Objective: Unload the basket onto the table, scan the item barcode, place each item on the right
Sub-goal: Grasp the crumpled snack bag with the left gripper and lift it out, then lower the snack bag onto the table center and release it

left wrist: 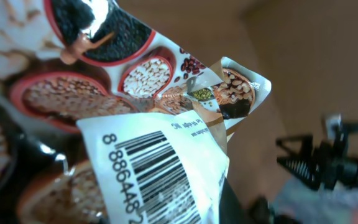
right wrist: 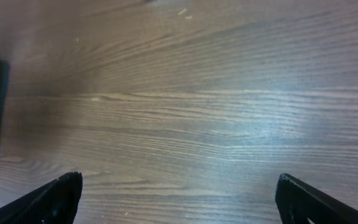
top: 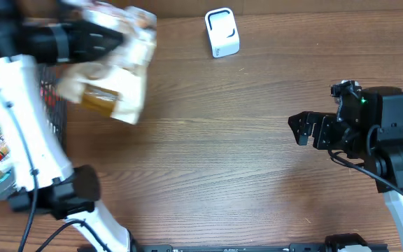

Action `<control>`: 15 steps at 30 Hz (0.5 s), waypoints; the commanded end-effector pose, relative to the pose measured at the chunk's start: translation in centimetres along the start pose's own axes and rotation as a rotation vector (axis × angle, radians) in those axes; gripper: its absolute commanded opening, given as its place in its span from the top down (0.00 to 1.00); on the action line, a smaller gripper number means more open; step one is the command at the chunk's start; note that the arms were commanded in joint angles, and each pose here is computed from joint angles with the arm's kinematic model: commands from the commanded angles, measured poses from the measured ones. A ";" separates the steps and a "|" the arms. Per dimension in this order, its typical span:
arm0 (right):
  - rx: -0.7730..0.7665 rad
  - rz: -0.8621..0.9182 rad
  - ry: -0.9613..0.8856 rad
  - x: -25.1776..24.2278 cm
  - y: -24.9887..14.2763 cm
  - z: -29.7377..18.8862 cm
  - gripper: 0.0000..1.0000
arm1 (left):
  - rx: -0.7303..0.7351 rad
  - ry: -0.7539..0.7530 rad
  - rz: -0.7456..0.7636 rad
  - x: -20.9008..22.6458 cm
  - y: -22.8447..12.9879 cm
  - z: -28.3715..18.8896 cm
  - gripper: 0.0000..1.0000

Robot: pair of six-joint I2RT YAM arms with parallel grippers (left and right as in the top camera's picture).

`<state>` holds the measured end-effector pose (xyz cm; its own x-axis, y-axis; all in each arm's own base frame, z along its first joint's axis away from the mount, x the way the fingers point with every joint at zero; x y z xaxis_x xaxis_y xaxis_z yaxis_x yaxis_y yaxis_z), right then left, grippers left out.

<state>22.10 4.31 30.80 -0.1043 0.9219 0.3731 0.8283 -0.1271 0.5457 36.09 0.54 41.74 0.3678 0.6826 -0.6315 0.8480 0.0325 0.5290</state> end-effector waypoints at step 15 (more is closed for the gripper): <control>0.096 0.012 -0.024 -0.8 1.1 3.2 0.00 | 0.412 -0.059 -0.147 2.5 -14.0 28.5 0.96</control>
<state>24.71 4.56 27.71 -0.0528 0.9269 0.3717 0.8963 -0.1201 0.4269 37.11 -18.69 18.81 0.3811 0.6061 -0.6982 0.9245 -0.2543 0.2839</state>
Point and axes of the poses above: each gripper's point midway between its finger pads, its own z axis out along the fingers, its own x axis along the line the jaws close on, y = z × x, the point moved 10 cm from there along -z, back along the fingers
